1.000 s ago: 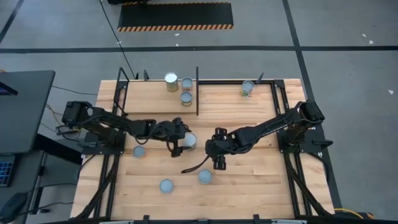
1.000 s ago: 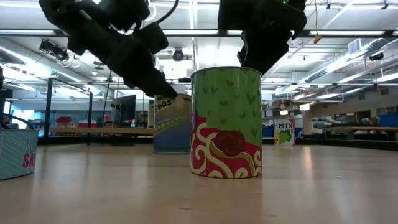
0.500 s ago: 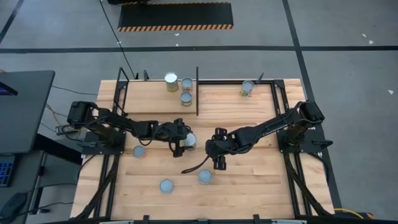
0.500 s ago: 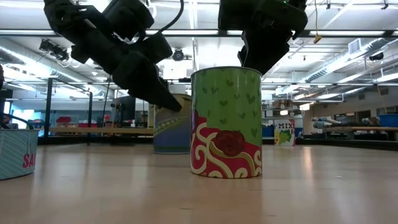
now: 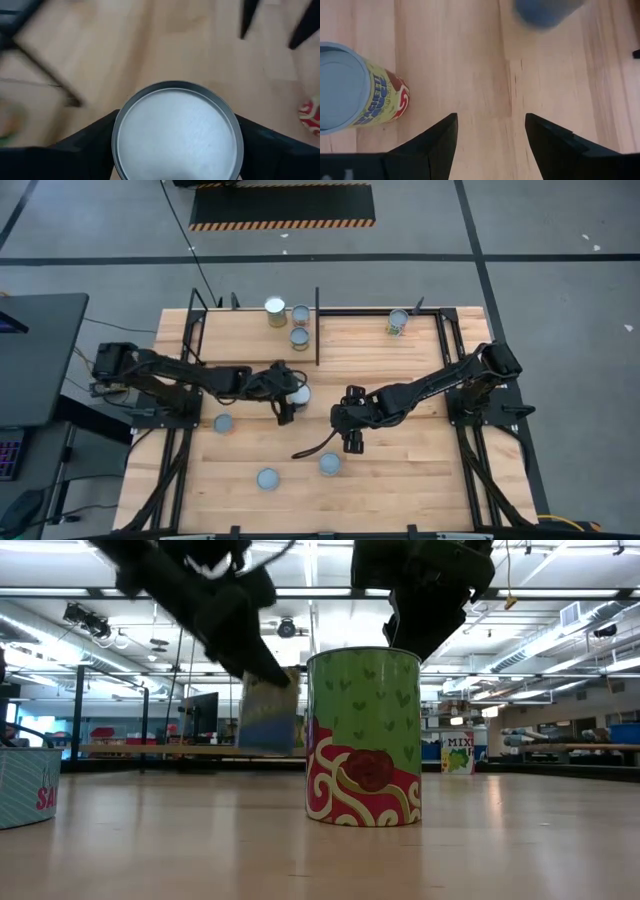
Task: Pick and place cans onto a shelf
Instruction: Put the canned peas on the shelf
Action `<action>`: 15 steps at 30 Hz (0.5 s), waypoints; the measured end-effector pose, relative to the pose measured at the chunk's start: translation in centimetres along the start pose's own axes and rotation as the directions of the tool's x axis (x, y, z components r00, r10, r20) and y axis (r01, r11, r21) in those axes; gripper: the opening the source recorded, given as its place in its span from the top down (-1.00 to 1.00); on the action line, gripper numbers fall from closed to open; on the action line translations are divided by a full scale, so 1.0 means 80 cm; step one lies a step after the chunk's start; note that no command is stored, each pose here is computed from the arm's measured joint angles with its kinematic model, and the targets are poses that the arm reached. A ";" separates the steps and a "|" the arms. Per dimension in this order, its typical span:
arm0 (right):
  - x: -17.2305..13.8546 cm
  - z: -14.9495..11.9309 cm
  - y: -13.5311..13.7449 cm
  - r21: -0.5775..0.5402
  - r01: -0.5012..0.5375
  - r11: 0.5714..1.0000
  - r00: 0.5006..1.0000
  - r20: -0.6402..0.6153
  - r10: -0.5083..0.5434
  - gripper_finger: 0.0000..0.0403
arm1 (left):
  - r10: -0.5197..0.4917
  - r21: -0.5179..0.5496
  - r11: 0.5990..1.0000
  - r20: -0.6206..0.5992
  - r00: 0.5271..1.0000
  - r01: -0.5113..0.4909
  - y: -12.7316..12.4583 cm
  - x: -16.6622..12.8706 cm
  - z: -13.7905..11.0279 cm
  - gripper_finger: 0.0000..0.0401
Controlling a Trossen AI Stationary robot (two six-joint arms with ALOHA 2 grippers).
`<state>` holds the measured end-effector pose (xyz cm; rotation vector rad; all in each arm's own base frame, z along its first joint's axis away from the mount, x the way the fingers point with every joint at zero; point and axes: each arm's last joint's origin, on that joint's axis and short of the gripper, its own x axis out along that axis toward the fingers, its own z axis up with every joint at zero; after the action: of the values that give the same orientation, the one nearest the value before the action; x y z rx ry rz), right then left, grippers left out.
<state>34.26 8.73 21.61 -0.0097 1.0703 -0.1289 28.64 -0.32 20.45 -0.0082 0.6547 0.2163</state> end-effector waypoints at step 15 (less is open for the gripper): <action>-0.005 -0.004 0.022 0.022 -0.025 0.999 0.999 0.025 0.025 -0.19 | 0.324 -0.044 0.946 0.061 0.944 -0.322 0.118 -0.101 -0.014 -0.61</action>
<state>33.96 10.50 21.70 0.0224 1.0434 -0.1180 19.85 7.20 25.04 0.0749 0.5822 0.5430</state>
